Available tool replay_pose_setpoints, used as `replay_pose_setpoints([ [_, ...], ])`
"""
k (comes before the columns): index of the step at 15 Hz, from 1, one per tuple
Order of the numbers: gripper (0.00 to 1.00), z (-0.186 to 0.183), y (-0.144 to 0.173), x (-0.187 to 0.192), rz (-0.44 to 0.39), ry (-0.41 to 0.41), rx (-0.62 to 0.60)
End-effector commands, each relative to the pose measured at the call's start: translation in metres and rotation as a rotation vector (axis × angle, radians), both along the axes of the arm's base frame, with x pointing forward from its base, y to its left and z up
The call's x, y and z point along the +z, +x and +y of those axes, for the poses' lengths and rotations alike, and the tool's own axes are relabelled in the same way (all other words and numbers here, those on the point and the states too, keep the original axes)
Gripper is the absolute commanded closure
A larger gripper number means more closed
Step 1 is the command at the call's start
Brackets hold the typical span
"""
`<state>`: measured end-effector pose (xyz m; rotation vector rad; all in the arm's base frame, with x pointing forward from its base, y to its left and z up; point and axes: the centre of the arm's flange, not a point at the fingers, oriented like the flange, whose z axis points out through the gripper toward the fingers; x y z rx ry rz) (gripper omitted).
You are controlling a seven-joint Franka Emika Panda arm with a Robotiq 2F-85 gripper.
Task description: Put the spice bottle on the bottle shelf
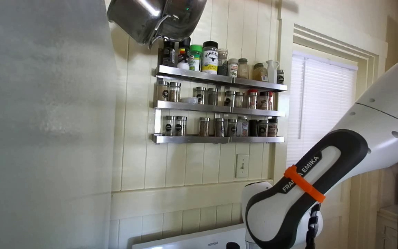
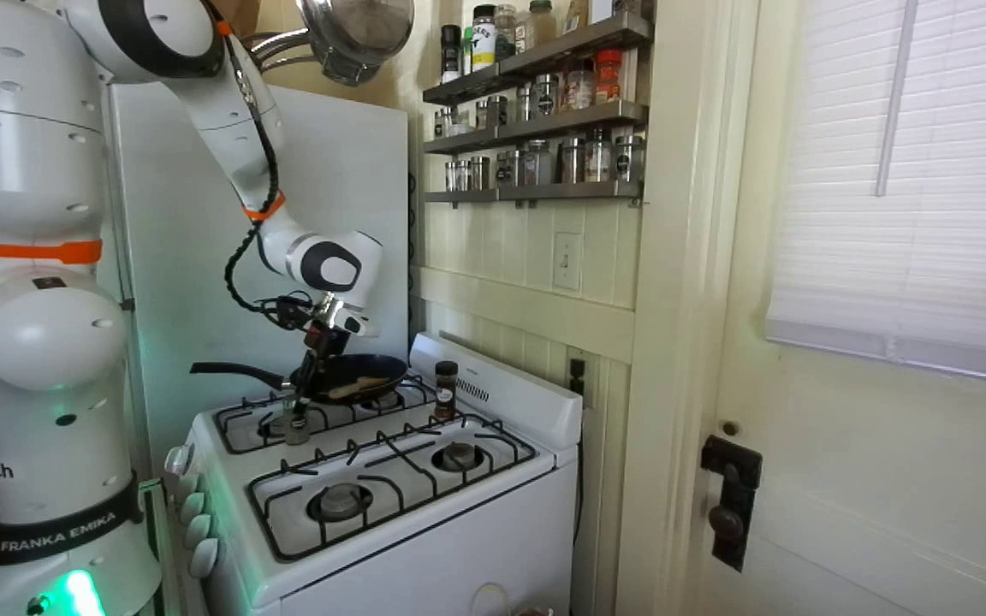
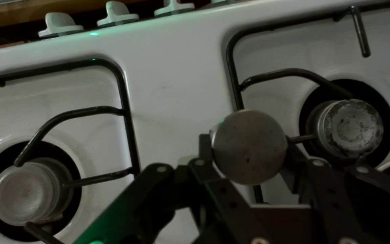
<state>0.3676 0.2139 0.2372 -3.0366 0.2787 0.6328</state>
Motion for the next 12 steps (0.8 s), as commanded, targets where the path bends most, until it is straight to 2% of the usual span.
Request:
replay_pose_setpoints([
  [1,0.75,0.005,-0.004,0.005,0.013,0.041,-0.021],
  [4,0.75,-0.003,-0.017,0.036,0.061,0.029,-0.052],
  [6,0.75,-0.008,-0.029,0.06,0.108,0.065,-0.064],
  [7,0.75,-0.012,-0.034,0.07,0.129,0.055,-0.082],
  [12,0.75,-0.059,-0.045,0.114,0.134,-0.071,-0.22],
])
